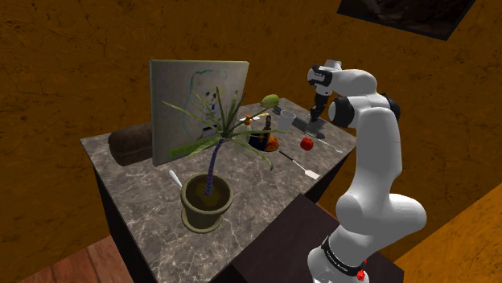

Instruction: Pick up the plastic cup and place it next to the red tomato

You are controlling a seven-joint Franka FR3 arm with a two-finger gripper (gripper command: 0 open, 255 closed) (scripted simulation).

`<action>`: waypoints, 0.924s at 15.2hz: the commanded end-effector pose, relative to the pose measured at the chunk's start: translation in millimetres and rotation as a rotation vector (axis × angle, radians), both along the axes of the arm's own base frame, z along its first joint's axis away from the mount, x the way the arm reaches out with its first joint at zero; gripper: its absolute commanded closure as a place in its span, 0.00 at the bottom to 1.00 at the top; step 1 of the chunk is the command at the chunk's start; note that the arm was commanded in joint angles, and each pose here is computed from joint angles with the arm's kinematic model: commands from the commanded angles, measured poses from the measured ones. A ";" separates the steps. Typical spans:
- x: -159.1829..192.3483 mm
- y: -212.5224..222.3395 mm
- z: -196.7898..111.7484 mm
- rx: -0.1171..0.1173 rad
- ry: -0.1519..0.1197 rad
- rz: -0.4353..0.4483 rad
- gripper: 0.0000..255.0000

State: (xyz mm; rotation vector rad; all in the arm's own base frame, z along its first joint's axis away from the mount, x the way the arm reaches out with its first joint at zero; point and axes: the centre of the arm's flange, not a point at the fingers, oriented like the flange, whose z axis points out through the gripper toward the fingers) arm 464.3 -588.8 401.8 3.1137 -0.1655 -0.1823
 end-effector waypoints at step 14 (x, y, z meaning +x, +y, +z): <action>-0.2 -0.2 -79.8 -0.001 -0.001 0.000 1.00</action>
